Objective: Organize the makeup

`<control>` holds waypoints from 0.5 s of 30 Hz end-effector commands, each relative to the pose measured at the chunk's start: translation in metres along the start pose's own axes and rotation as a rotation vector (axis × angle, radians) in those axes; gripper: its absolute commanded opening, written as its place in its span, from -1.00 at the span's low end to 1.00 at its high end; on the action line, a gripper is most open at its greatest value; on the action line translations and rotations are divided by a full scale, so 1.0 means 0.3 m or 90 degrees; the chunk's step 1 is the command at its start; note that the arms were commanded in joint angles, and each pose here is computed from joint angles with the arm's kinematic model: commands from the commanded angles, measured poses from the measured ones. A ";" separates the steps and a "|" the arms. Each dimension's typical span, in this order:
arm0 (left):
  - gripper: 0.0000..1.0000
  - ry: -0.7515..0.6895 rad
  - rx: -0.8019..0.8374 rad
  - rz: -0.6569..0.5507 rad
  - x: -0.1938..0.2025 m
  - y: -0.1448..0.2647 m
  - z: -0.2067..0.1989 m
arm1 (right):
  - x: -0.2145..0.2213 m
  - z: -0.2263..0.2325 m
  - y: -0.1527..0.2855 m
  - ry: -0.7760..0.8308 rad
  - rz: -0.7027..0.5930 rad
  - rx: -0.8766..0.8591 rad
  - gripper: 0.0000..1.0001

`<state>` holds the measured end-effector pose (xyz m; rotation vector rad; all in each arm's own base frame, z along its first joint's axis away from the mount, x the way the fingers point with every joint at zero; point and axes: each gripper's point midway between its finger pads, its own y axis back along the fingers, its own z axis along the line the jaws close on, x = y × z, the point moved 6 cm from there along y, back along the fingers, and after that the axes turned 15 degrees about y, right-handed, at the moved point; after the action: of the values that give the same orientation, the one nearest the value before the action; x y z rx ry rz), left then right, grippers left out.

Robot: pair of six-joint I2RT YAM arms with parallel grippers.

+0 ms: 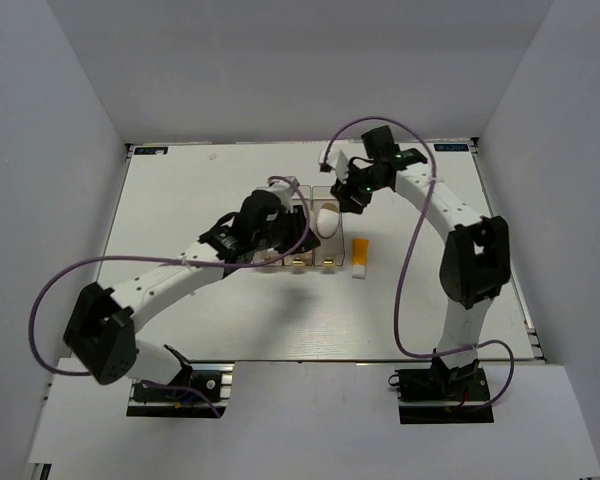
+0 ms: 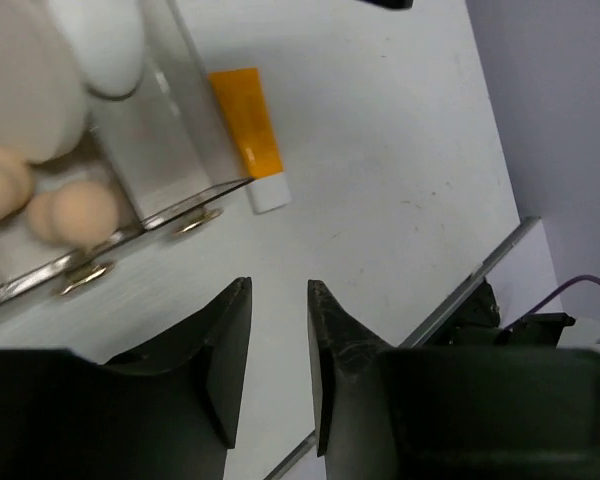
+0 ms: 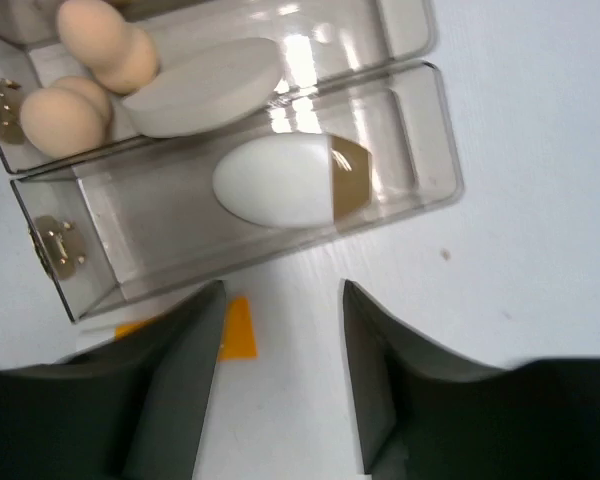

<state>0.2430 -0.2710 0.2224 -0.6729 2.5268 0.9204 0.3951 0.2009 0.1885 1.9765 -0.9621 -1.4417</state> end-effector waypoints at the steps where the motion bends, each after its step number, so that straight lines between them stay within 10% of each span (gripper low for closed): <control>1: -0.23 -0.058 0.100 0.047 -0.013 -0.044 -0.137 | 0.010 -0.035 0.108 -0.107 -0.043 0.090 -0.13; 5: -0.29 -0.081 0.100 0.096 0.011 -0.144 -0.182 | 0.150 -0.055 0.157 -0.290 0.013 0.203 -0.97; 11: -0.07 -0.106 0.002 0.163 0.094 -0.336 -0.219 | 0.425 -0.025 0.254 -0.552 0.046 0.240 -1.00; 15: 0.37 -0.099 -0.133 0.174 0.158 -0.461 -0.160 | 0.500 0.000 0.315 -0.634 0.011 0.269 0.11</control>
<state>0.2742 -0.4108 0.1750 -0.2619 2.5018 1.0774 0.4011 0.0372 0.1588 1.4317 -1.7540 -2.2566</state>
